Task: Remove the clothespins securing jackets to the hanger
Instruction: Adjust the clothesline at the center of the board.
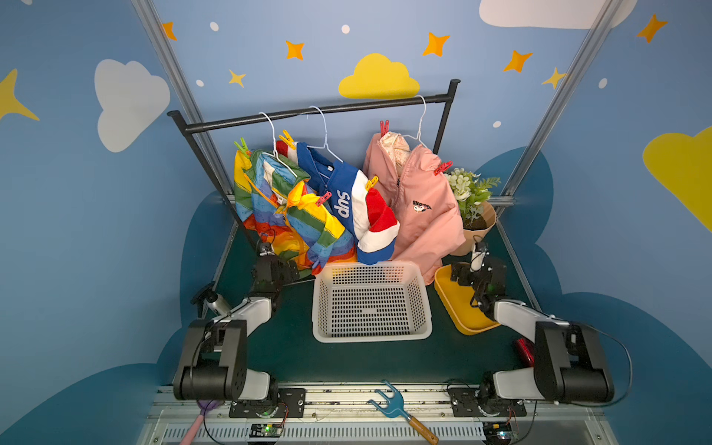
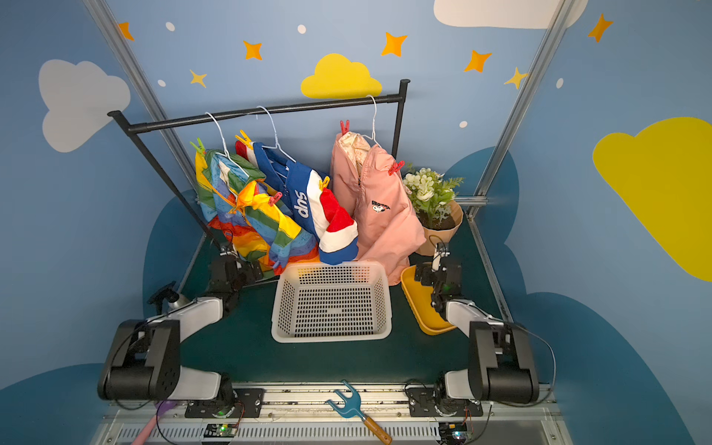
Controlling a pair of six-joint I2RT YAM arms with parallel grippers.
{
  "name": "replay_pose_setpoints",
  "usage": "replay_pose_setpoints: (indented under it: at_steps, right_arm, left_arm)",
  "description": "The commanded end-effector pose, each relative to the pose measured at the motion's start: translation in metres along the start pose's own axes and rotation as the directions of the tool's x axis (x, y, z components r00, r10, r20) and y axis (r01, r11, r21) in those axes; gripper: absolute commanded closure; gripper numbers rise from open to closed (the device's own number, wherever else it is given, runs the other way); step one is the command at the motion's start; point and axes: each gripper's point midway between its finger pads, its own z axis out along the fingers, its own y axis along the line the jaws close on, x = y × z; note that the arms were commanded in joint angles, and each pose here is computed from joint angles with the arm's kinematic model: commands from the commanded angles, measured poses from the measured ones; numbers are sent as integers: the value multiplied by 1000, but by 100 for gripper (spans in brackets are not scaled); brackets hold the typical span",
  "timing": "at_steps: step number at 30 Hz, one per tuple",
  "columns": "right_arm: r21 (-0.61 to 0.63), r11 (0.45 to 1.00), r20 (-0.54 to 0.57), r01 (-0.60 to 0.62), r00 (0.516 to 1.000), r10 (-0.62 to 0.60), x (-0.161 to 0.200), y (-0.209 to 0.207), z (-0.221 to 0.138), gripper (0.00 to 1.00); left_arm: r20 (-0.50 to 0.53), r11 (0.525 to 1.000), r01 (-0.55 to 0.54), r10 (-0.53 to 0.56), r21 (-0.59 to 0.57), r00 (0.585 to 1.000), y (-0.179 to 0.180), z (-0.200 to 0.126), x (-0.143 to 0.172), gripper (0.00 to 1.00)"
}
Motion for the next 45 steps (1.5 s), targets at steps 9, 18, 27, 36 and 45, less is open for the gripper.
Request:
replay_pose_setpoints:
  at_steps: [9,18,27,36,45]
  right_arm:
    - [-285,958,130,35,991,3,-206,56,-138,6]
    - [-440,892,166,108,985,-38,-315,96,-172,14]
    - [-577,806,178,135,983,-38,-345,151,-132,23]
    - [-599,784,237,164,971,-22,-356,170,-106,24]
    - [-607,773,265,185,964,-23,-359,176,-93,22]
  left_arm:
    - [207,966,256,-243,-37,948,21,-140,-76,0]
    - [296,968,238,-253,85,921,3,-212,-106,0]
    - [241,978,104,-147,182,959,-43,-226,-87,0]
    - [141,955,-13,-31,298,990,-116,-214,-36,0]
    - [7,905,-73,77,419,997,-186,-200,18,0]
